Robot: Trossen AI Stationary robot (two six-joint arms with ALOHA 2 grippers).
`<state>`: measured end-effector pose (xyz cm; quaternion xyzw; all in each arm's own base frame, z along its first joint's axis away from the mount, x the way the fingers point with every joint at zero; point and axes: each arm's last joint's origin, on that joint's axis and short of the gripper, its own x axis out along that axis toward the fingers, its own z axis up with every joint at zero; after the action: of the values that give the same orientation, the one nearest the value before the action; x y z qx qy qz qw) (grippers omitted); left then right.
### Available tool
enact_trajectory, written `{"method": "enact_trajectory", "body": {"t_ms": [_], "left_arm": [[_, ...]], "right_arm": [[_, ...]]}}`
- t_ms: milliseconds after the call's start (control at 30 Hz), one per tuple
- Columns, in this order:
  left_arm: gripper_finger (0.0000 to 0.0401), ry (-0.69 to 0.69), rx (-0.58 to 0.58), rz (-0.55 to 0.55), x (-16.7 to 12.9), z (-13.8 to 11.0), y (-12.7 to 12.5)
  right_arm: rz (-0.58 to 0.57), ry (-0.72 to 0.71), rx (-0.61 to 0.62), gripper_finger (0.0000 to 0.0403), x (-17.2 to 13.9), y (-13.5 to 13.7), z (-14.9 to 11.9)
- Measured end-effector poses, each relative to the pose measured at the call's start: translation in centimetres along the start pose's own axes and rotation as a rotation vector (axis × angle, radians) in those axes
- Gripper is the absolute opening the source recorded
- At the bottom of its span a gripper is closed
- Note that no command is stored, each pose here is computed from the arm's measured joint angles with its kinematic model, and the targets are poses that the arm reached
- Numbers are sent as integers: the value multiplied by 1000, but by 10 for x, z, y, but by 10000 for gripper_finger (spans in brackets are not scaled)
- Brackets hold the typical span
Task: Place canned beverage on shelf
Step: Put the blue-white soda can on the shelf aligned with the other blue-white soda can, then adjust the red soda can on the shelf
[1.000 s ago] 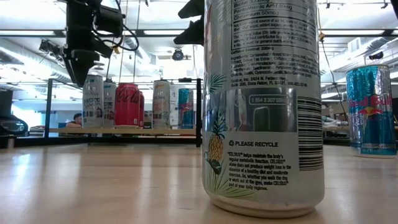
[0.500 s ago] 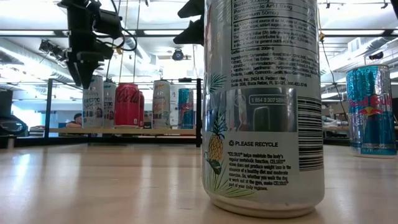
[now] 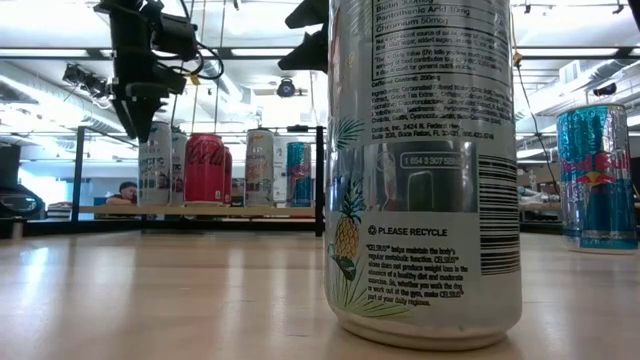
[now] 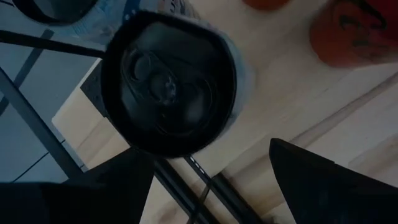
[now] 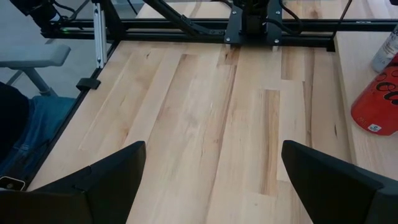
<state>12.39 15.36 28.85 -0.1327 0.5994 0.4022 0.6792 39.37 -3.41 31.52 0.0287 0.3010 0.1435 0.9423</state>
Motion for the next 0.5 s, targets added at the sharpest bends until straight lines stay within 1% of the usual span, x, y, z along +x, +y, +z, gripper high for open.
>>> {"method": "enact_trajectory", "body": {"t_ms": [133, 300, 400, 500], "left_arm": [[314, 17, 4, 36, -3, -4, 1], [314, -44, -14, 47, -16, -14, 4], [314, -99, -44, -2, -27, -22, 3], [314, -161, -54, -94, -37, -30, 0]], "right_arm": [[0, 0, 0, 385, 0, 0, 0], [-6, -21, -11, 385, 1, -1, 2], [-14, -50, -22, 385, 8, -4, 3], [-37, -58, -26, 385, 16, -8, 2]]}}
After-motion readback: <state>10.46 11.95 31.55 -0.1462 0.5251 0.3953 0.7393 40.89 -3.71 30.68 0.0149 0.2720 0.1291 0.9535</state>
